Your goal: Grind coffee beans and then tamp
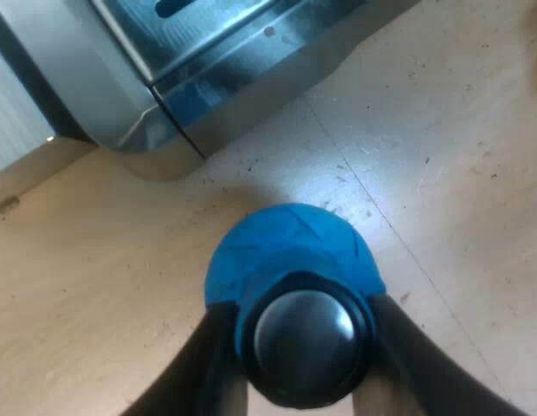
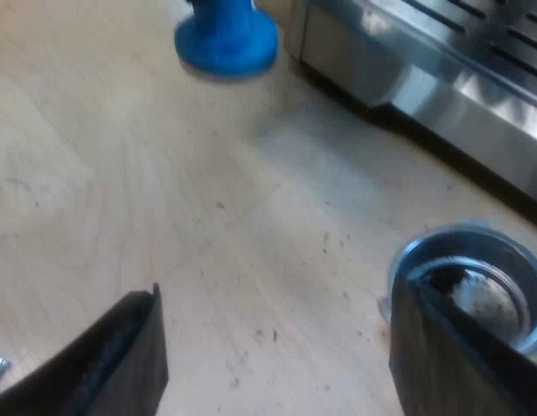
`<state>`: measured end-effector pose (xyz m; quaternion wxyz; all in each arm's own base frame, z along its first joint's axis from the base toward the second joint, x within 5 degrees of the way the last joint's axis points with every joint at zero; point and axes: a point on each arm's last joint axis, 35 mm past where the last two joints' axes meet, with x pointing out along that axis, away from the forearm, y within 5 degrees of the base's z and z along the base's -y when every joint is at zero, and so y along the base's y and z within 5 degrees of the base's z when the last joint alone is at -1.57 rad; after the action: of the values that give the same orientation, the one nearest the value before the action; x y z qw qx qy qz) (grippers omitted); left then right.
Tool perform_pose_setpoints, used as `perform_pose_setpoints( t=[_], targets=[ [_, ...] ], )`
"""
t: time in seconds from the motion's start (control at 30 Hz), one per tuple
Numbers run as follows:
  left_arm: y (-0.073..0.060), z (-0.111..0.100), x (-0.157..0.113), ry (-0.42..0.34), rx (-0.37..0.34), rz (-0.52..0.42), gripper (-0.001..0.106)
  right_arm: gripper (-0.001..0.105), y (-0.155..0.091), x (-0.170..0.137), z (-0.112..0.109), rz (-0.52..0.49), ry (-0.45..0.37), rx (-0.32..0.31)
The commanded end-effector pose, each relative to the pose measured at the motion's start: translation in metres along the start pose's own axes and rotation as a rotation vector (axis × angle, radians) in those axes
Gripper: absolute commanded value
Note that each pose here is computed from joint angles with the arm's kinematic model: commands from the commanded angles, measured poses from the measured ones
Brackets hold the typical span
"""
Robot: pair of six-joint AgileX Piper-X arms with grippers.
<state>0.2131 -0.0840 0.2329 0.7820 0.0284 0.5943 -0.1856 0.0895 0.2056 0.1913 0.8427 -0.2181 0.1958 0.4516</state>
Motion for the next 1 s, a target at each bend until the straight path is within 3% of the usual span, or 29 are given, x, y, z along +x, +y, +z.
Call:
perform_pose_setpoints(
  t=[0.03, 0.57, 0.67, 0.77, 0.83, 0.87, 0.93, 1.0],
  targets=[
    [0.002, -0.007, 0.013, -0.030, -0.027, 0.000, 0.000, 0.058, 0.003, 0.019, 0.002, 0.007, -0.041, -0.003],
    [0.010, -0.034, 0.043, 0.007, -0.041, 0.011, 0.000, 0.058, 0.006, 0.030, -0.006, 0.007, 0.003, 0.010],
    [0.009, -0.036, 0.044, 0.017, -0.040, -0.001, 0.003, 0.064, 0.006, 0.030, -0.006, 0.002, 0.003, 0.010],
    [0.009, -0.039, 0.044, 0.035, -0.041, -0.005, 0.025, 0.076, 0.007, 0.030, -0.006, 0.014, 0.002, 0.010],
    [0.009, -0.039, 0.044, 0.040, -0.042, -0.005, 0.056, 0.081, 0.008, 0.030, -0.006, 0.056, -0.001, 0.010],
    [0.009, -0.039, 0.044, 0.039, -0.042, -0.005, 0.062, 0.082, 0.008, 0.030, -0.006, 0.064, -0.002, 0.010],
    [0.009, -0.039, 0.044, 0.040, -0.027, -0.011, 0.084, 0.082, 0.009, 0.030, -0.006, 0.092, -0.004, 0.011],
    [0.009, -0.040, 0.044, 0.049, 0.000, -0.016, 0.087, 0.082, 0.010, 0.030, -0.006, 0.096, -0.004, 0.011]
  ],
)
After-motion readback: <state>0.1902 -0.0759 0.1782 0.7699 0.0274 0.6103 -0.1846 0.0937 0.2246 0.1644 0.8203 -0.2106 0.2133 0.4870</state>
